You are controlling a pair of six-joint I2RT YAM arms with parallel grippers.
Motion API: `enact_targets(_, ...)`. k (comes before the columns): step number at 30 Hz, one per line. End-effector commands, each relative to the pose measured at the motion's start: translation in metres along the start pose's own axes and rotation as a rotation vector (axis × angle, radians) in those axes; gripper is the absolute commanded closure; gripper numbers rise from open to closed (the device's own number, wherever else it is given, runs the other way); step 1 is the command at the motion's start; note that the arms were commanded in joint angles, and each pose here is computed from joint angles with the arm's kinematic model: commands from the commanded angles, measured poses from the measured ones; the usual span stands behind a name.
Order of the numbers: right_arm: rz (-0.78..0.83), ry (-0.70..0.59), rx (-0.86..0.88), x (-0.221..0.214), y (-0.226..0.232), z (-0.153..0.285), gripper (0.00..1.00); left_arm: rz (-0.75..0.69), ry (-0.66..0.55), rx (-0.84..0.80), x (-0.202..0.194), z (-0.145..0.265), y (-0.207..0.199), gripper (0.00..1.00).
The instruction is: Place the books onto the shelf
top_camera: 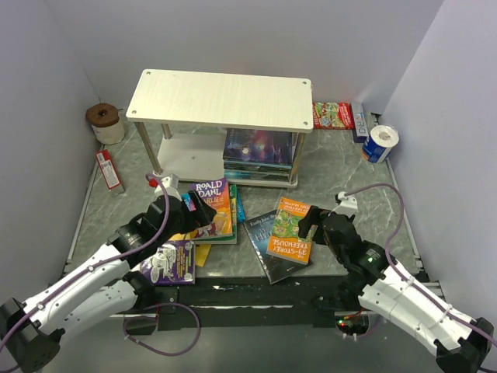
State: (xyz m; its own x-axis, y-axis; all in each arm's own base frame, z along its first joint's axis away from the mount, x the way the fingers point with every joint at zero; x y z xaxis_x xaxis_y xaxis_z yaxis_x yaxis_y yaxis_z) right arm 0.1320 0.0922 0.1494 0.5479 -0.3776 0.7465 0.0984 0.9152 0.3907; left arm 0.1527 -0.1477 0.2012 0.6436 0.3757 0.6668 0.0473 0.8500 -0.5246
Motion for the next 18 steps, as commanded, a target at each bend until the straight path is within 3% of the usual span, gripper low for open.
enact_targets(1,0.008,-0.023,-0.036,0.012,0.005,0.000,0.00,-0.007,0.009,-0.200,0.000,0.000,-0.021,0.04)
enact_targets(4,-0.054,0.010,-0.097,0.012,0.002,-0.011,0.01,-0.008,0.034,-0.331,-0.006,0.001,-0.034,0.04)
enact_targets(8,-0.207,0.069,0.052,0.010,0.000,-0.024,0.01,-0.042,0.088,-0.353,-0.012,-0.010,-0.054,0.01)
enact_targets(18,-0.328,0.158,0.172,-0.006,-0.007,-0.055,0.04,-0.130,0.214,-0.459,-0.045,-0.029,-0.088,0.19)
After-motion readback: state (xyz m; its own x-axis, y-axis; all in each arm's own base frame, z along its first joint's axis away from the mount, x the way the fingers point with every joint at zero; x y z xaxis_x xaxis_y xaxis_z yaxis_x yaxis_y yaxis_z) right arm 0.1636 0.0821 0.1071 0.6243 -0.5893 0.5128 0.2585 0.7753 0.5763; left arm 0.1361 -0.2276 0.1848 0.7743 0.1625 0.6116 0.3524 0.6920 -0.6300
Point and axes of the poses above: each gripper's point midway between its finger pads, its own z axis back along the fingers, its own y axis along the line the jaws close on, x = y × z, the point moved 8 cm from there along z, back along the fingers, and after that the axes turned 5 degrees about -z, right-handed, at the moved point
